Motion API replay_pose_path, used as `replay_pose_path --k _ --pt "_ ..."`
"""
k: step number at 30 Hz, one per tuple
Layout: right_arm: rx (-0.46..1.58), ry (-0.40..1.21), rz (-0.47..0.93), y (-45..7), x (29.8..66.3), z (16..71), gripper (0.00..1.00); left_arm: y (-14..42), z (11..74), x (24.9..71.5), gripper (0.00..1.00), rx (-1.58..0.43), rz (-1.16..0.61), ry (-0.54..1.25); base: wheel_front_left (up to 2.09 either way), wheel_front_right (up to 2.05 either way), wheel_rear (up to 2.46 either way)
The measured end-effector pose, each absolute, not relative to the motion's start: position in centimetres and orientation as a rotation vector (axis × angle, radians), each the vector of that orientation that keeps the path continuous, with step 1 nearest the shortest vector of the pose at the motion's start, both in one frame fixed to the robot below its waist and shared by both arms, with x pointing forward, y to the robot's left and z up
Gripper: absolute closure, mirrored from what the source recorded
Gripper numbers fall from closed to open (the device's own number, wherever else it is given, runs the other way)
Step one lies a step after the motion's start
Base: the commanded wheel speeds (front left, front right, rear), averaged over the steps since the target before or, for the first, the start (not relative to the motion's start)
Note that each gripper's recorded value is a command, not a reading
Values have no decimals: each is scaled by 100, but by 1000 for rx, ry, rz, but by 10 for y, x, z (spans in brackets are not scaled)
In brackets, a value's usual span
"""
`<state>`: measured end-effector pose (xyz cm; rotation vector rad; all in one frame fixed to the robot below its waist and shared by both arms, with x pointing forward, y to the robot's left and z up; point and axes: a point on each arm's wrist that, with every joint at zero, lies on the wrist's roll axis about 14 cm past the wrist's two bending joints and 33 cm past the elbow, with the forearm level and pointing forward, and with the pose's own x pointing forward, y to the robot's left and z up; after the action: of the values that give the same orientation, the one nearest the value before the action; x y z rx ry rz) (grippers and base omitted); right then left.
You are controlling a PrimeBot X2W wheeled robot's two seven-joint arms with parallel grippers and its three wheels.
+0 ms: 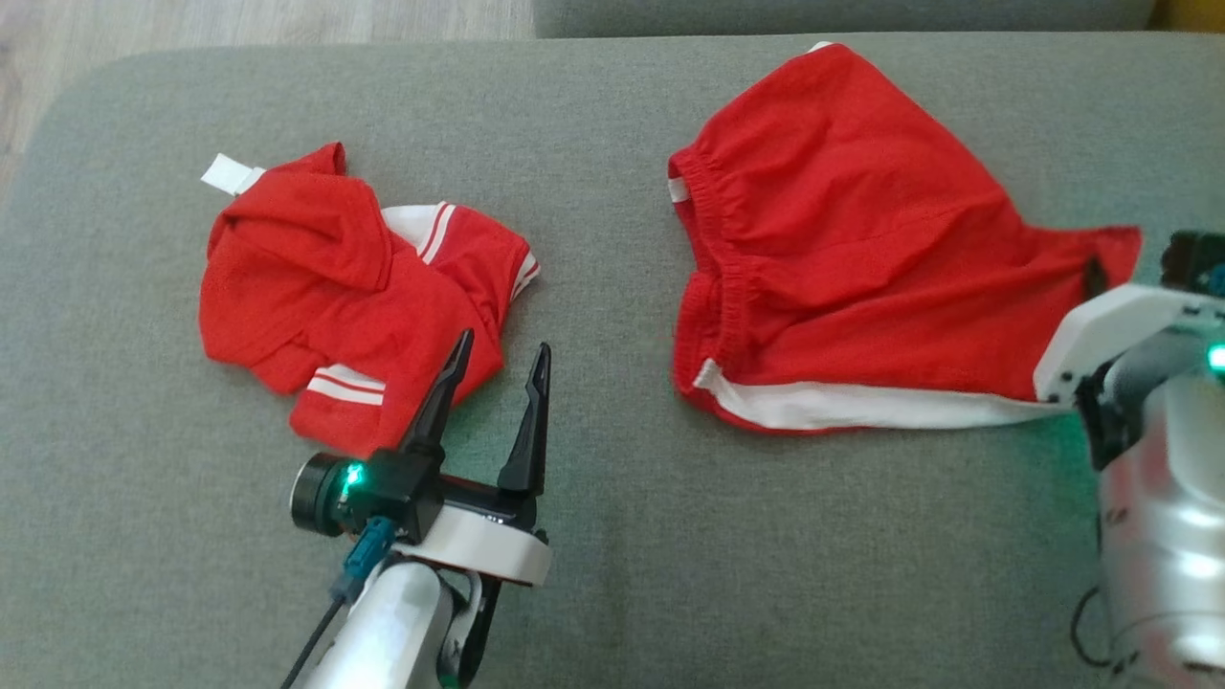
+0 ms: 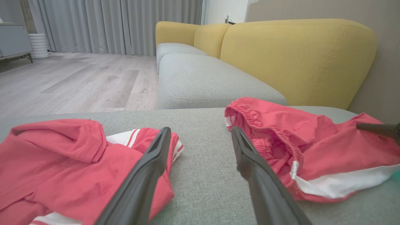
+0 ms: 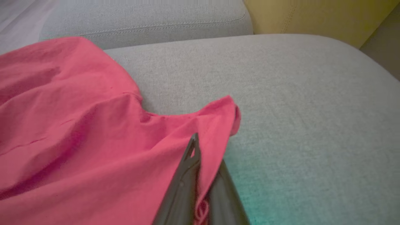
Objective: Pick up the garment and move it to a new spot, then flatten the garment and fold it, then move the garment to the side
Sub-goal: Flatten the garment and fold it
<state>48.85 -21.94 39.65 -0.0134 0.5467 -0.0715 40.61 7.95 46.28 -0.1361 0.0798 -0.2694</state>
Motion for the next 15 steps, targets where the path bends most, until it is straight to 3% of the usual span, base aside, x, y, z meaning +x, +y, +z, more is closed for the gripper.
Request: replay_pose_path --k 2,4,8,15 --pt "-32 547 -67 -221 494 399 100 80 462 406 0 -135 -268 82 0 0 0" --pt "-71 536 -53 -220 497 402 0 80 462 406 0 -135 -265 82 0 0 0" --pt "-77 439 -35 -215 506 419 0 78 464 407 0 -144 -270 76 0 0 0" --pt "-31 117 -6 -206 510 479 0 66 480 410 0 -153 -304 31 0 0 0"
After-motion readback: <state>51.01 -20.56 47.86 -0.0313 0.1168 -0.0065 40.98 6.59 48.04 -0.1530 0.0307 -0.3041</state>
